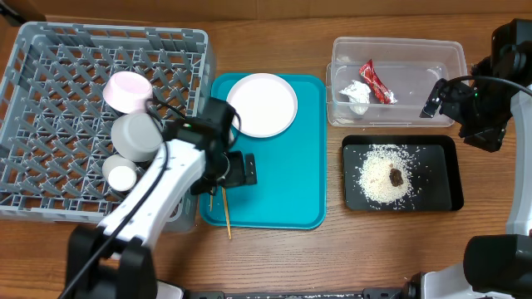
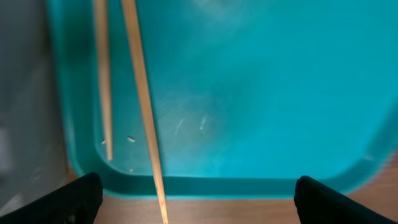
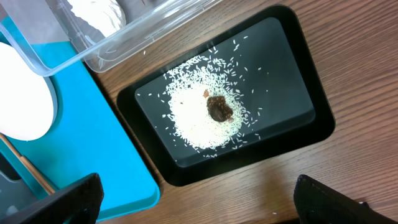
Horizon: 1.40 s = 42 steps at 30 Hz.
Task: Sort waste into correct bins and load items into the dishwasher
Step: 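Reach the left gripper to the wooden chopsticks on the teal tray and grasp, then carry the chopsticks with the left gripper into the dish rack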
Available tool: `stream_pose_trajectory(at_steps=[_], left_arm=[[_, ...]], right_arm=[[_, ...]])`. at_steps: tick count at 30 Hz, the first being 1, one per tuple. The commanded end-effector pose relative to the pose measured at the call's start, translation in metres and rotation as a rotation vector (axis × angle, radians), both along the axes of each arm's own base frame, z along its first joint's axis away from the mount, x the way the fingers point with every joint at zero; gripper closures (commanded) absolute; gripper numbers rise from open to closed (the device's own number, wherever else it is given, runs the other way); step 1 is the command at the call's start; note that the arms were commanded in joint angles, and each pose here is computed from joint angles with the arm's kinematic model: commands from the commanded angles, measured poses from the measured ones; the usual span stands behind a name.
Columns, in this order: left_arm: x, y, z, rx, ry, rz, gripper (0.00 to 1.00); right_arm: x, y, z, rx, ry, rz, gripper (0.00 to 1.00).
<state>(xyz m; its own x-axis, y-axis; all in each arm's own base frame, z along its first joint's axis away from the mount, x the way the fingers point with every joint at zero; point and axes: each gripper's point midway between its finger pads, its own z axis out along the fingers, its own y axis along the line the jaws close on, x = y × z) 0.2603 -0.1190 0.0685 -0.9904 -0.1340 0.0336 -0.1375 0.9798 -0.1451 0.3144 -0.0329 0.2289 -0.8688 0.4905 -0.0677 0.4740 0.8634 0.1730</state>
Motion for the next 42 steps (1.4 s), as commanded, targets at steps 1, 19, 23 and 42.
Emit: stream_pose_trajectory(at_steps=[1, 19, 23, 42], left_arm=[[-0.006, 0.001, -0.024, 0.050, 0.060, 0.003, 0.02], [-0.016, 0.002, -0.075, 0.102, 0.210, -0.007, 0.64], [-0.015, 0.002, -0.074, 0.102, 0.210, -0.007, 0.90], [0.083, 0.039, 0.063, 0.218, -0.082, -0.050, 0.96]], right_arm=[[0.000, -0.001, 0.003, -0.012, -0.013, 0.005, 0.00], [0.000, -0.001, 0.003, -0.012, -0.012, 0.005, 0.00], [0.000, -0.001, 0.003, -0.012, -0.012, 0.005, 0.00], [-0.001, -0.001, 0.003, -0.012, -0.010, 0.005, 0.00]])
